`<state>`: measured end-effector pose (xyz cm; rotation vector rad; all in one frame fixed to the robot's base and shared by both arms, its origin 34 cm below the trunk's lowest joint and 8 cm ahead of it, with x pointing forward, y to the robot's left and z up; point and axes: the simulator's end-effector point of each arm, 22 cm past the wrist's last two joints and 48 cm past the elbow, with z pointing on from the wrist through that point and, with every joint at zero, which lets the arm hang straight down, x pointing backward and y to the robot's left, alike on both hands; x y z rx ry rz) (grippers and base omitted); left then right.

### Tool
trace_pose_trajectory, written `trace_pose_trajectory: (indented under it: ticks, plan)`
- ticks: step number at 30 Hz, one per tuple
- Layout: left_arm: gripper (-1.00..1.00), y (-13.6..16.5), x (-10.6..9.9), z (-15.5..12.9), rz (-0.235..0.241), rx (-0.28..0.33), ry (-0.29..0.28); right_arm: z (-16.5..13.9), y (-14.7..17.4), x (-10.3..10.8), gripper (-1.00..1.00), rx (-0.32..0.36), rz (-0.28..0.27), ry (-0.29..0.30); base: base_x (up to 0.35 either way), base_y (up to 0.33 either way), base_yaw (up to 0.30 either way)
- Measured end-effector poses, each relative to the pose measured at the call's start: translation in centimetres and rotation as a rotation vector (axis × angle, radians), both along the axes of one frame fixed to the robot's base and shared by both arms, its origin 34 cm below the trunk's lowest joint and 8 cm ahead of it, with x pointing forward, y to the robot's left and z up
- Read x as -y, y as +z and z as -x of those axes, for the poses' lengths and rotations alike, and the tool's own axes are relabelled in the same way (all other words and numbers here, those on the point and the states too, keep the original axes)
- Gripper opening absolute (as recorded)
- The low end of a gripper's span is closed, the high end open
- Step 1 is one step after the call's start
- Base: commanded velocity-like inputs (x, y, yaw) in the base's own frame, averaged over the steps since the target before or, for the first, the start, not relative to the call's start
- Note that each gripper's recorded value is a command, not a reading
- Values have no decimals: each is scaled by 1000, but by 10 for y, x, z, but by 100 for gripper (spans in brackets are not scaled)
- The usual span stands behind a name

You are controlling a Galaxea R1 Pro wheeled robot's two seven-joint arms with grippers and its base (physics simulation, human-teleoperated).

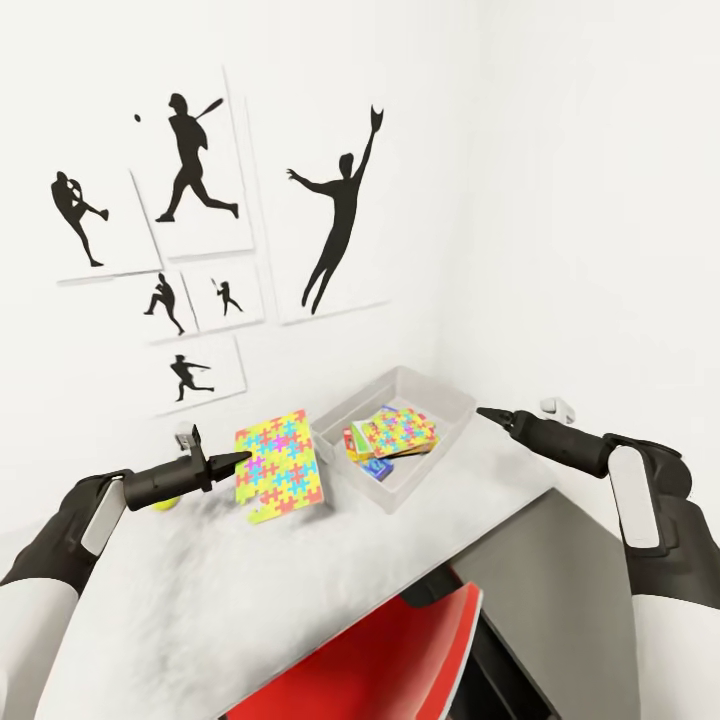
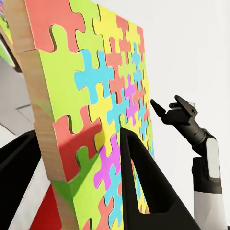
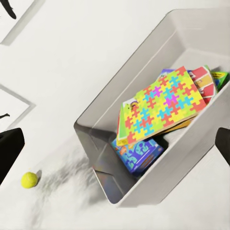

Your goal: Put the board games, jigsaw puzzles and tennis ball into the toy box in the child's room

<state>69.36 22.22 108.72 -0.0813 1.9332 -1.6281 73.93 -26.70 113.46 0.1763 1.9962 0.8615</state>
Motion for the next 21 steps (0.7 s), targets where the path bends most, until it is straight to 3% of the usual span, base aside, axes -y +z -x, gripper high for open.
trace_pose_trajectory:
  ticks: [21]
  plan:
    - [-100,0,0,0,-1,1,0,0,0,1,100,0,2,-2,71,0,0]
